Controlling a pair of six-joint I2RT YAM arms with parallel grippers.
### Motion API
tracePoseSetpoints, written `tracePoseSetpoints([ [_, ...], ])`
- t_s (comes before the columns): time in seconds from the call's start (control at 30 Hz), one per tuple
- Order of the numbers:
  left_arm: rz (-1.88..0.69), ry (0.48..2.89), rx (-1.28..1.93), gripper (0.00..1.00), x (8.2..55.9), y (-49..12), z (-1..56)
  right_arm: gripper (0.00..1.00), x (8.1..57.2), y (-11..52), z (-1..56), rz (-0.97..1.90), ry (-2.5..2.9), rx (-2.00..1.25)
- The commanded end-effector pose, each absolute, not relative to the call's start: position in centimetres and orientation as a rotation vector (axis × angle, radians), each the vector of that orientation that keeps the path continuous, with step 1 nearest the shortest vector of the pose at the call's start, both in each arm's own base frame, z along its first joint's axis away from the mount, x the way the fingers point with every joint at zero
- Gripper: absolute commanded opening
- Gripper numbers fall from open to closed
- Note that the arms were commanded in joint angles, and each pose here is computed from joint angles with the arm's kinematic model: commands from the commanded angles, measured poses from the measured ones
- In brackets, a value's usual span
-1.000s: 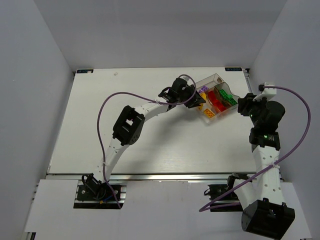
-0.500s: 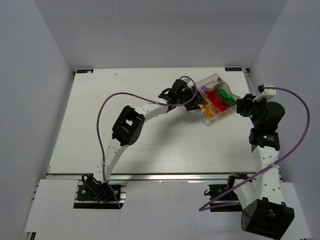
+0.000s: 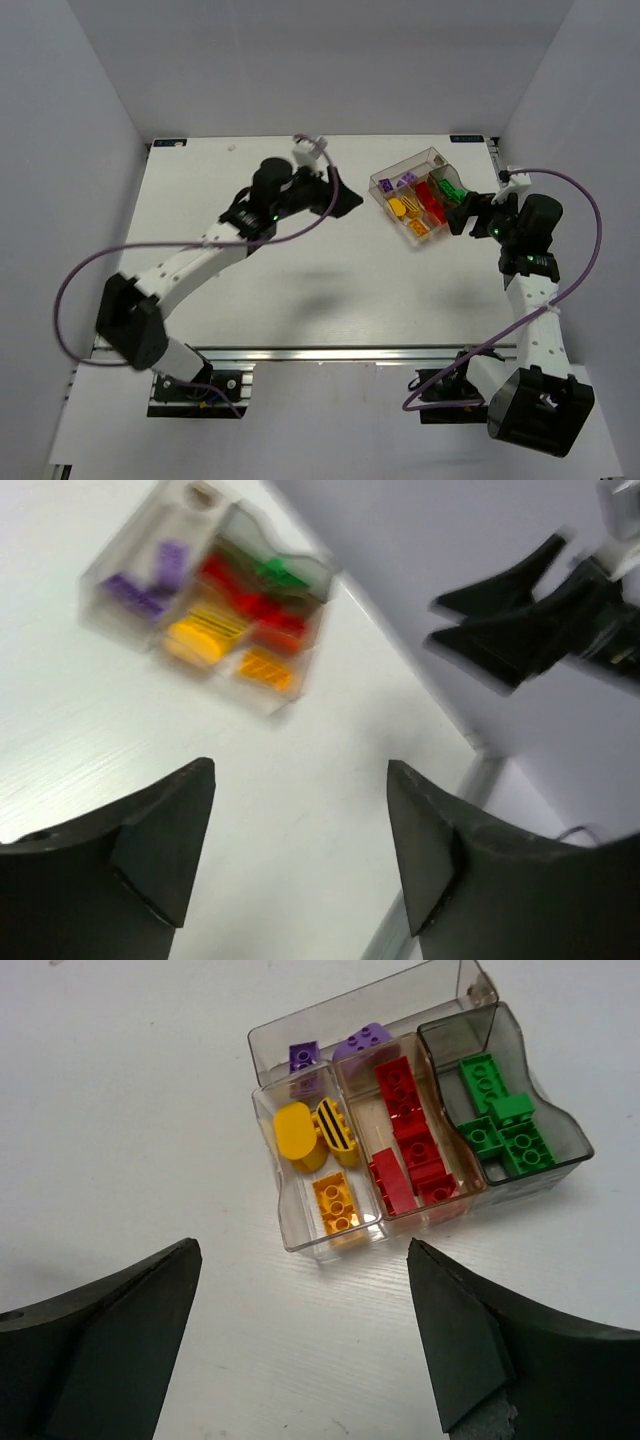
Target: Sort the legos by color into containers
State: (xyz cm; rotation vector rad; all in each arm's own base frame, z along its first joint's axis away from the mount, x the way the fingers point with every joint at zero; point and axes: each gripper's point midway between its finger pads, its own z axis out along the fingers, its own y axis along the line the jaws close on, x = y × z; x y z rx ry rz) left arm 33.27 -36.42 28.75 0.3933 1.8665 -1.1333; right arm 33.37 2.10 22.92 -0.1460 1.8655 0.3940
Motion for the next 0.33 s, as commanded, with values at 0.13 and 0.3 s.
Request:
tracePoseSetpoints([
  [0.13,-0.514,1.878,0.403,0.98,30.8,-23.1,22.6,0.89,32.8,4.1,24.5,0.555,1.871,-0.178],
  [0.3,-0.380,1.833,0.373,0.98,30.7,-20.3,25.0,0.89,31.8,4.9,25.2,0.559,1.795,-0.230],
])
